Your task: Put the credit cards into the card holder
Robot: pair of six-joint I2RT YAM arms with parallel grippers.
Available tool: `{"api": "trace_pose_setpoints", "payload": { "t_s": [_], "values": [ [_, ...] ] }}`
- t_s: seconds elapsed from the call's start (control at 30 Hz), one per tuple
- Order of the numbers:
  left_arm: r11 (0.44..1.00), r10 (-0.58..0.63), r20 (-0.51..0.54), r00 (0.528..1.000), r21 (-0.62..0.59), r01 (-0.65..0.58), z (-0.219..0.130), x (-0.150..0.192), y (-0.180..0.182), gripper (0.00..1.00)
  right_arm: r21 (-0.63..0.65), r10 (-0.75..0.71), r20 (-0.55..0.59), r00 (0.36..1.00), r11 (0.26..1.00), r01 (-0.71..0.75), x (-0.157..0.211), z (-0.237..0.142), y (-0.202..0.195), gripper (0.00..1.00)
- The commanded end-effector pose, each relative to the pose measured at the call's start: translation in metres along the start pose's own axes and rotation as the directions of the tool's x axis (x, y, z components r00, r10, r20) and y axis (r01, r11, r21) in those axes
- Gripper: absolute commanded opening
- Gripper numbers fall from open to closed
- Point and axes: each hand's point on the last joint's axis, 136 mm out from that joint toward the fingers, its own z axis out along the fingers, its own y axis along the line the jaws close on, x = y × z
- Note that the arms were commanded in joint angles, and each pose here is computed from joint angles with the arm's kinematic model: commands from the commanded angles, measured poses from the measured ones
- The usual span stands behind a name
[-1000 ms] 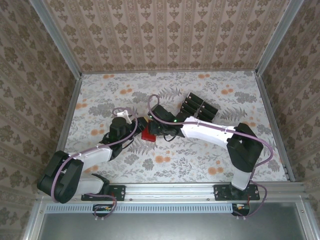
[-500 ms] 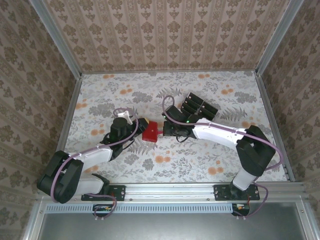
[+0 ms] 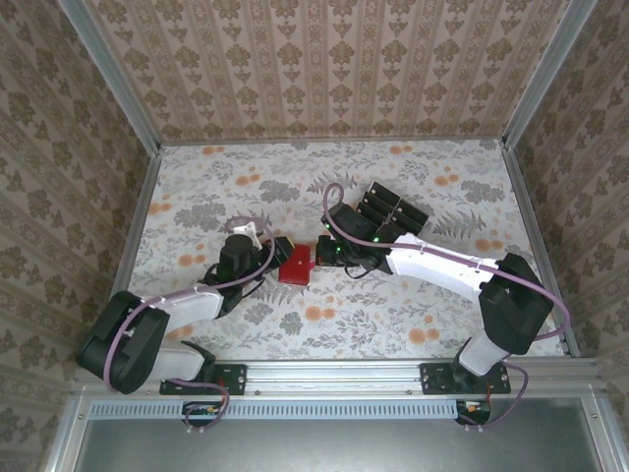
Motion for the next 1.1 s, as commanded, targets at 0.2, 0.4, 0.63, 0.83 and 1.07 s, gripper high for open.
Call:
{"api": "trace_pose_setpoints", "payload": {
  "t_s": [0.2, 0.4, 0.63, 0.83, 1.07],
  "values": [
    [0.996, 0.025, -0.033, 0.999, -0.089, -0.028, 0.003, 0.022, 0.038, 0.62, -0.079, -0.019, -0.019, 1.000, 0.997, 0.018, 0.000, -0.005, 0.022, 0.00],
    [0.994, 0.047, -0.041, 0.998, -0.101, -0.051, -0.001, 0.023, 0.040, 0.70, -0.097, -0.027, -0.028, 0.999, 0.995, 0.024, 0.003, -0.006, 0.030, 0.00],
    [0.994, 0.072, -0.039, 0.997, -0.080, -0.075, -0.003, 0.019, 0.027, 0.75, -0.104, -0.022, -0.019, 1.000, 0.994, 0.020, 0.001, -0.010, 0.032, 0.00],
    [0.990, 0.103, -0.054, 0.993, -0.089, -0.108, -0.003, 0.021, 0.024, 0.74, -0.084, -0.020, -0.022, 1.000, 0.996, 0.018, 0.004, -0.007, 0.026, 0.00],
    [0.981, 0.106, -0.084, 0.991, -0.154, -0.118, -0.007, 0.030, 0.040, 0.70, -0.052, -0.001, -0.015, 1.000, 0.999, 0.001, 0.008, -0.005, 0.011, 0.00]
  ]
}}
